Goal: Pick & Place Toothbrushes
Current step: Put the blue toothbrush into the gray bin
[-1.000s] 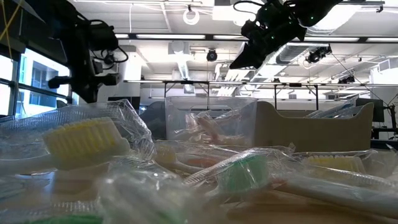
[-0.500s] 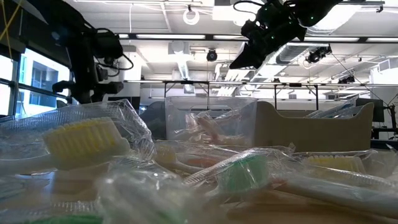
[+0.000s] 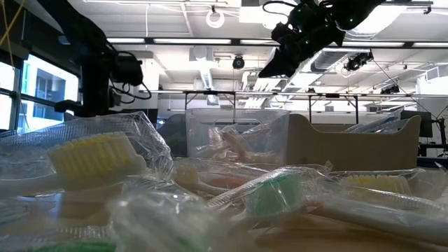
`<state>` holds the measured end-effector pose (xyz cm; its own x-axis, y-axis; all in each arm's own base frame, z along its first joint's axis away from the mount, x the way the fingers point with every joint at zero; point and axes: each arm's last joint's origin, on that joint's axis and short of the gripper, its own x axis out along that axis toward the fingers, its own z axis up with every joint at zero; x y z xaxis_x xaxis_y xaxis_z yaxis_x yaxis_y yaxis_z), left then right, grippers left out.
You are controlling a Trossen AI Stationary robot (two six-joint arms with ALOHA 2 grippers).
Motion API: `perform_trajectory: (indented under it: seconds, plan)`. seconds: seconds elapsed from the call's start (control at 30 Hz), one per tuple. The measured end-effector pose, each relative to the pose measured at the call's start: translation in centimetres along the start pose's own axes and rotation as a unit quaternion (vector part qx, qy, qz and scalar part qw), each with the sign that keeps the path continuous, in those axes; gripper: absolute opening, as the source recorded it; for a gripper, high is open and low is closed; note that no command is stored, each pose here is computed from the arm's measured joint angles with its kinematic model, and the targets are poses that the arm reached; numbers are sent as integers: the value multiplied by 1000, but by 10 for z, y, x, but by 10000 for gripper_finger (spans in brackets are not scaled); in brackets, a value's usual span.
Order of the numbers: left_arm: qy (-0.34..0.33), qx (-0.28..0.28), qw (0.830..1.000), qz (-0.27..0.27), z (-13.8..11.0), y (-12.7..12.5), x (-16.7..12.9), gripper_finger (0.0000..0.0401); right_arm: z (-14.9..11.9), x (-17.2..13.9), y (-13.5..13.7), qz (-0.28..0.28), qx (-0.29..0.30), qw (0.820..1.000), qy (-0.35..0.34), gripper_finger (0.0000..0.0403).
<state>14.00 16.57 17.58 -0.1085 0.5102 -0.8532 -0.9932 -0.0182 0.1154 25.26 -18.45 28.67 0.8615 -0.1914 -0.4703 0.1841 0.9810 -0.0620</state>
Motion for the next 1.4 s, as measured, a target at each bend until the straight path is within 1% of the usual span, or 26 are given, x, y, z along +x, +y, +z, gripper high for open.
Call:
perform_trajectory:
  seconds: [0.17,0.33,0.57,1.13,1.4]
  plan:
    - [20,-6,999,27,-5,2,5,116,0,0,0,0,0,1000,1,2]
    - [21,-5,999,31,-5,-2,10,116,0,0,0,0,0,1000,1,2]
    - [23,4,998,56,-7,-4,19,116,0,0,0,0,0,1000,1,2]
    - [43,-1,998,55,-10,-14,38,116,-1,0,0,1,2,1000,4,2]
    - [43,1,997,58,-10,-15,39,116,-1,0,0,1,2,1000,4,2]
